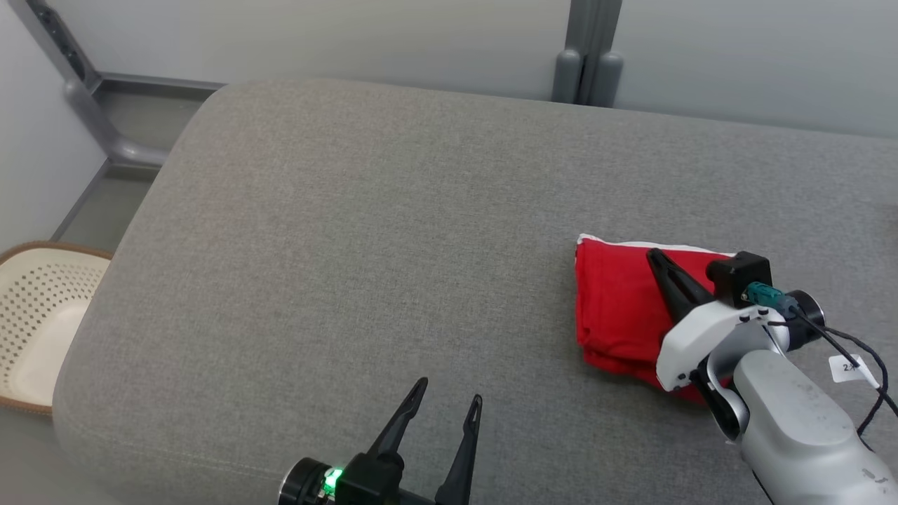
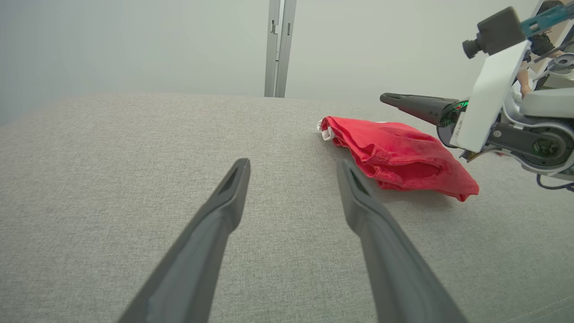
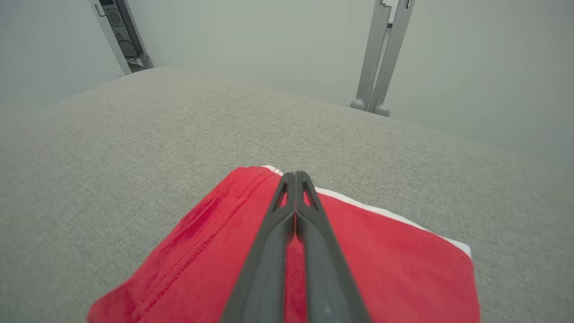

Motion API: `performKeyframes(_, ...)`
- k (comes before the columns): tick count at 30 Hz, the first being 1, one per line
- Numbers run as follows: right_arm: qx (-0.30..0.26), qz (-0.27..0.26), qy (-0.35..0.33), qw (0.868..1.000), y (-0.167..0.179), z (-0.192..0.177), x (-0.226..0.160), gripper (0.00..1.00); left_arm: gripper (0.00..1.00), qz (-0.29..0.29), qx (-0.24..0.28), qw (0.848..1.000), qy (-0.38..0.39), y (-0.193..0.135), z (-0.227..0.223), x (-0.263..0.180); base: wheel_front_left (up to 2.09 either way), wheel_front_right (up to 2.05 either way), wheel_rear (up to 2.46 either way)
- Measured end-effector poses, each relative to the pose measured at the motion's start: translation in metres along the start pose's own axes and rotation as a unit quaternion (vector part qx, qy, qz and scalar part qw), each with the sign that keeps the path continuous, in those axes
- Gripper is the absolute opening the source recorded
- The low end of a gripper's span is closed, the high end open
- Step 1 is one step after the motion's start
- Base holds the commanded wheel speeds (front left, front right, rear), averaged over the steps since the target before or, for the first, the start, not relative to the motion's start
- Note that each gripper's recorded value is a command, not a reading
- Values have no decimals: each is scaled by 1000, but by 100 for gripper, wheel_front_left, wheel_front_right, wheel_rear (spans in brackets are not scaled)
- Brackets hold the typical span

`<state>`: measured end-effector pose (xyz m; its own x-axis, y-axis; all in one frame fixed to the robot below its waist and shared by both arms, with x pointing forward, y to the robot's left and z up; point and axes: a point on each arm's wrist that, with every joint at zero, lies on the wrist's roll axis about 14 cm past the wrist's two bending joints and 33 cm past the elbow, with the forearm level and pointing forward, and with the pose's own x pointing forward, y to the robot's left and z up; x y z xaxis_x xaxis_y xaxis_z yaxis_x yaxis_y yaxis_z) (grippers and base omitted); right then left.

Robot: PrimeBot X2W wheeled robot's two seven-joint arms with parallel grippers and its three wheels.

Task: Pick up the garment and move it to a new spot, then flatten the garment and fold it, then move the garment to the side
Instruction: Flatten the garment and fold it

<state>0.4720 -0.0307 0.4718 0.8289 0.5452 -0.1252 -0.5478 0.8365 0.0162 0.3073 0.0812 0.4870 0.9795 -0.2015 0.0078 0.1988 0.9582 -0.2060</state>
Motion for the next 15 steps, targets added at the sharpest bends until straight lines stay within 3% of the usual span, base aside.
performKeyframes(15,16,-15,92,995,4,-79,5,0,100,34,-3,999,23,17,-11,3,0,0,0)
